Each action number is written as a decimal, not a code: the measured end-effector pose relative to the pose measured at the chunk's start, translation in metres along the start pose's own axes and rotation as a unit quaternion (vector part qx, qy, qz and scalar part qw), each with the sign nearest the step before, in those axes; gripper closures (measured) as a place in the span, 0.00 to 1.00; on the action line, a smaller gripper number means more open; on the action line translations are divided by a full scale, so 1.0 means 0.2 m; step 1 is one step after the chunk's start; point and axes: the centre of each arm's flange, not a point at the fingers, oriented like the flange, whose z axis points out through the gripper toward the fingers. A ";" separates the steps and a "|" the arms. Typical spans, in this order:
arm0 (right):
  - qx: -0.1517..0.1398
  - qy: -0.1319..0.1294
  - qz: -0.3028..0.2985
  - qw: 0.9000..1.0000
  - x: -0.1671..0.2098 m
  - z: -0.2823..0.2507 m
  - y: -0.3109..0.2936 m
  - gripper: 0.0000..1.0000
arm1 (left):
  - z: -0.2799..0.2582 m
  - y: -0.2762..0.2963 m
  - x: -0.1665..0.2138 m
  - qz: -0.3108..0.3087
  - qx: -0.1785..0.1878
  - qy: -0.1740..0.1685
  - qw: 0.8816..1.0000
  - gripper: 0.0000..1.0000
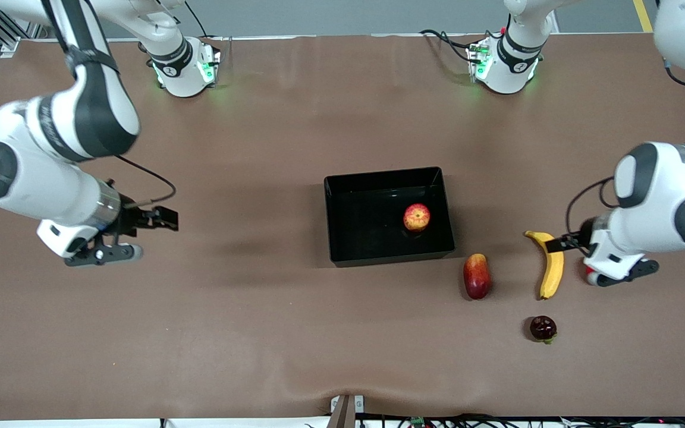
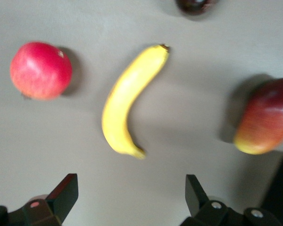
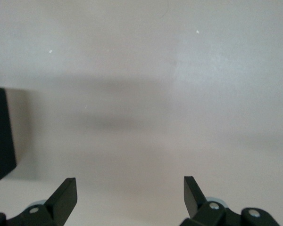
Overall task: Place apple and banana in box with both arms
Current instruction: 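Move the left gripper to the banana while the right gripper returns to rest, then grasp the yellow banana with the left gripper and lift it over the box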
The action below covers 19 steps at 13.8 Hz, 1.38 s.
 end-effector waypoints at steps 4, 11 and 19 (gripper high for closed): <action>0.013 -0.003 -0.018 1.000 -0.14 -0.24 0.21 0.00 | 0.38 -0.13 0.10 0.058 0.006 -0.003 0.998 0.00; -0.007 -0.012 -0.017 1.000 -0.53 -0.68 0.27 0.00 | 0.62 -0.19 0.16 0.067 0.006 0.003 0.998 0.27; -0.013 -0.016 -0.008 1.000 -0.62 -0.76 0.31 0.00 | 0.24 0.05 0.08 0.101 0.017 0.003 0.995 0.60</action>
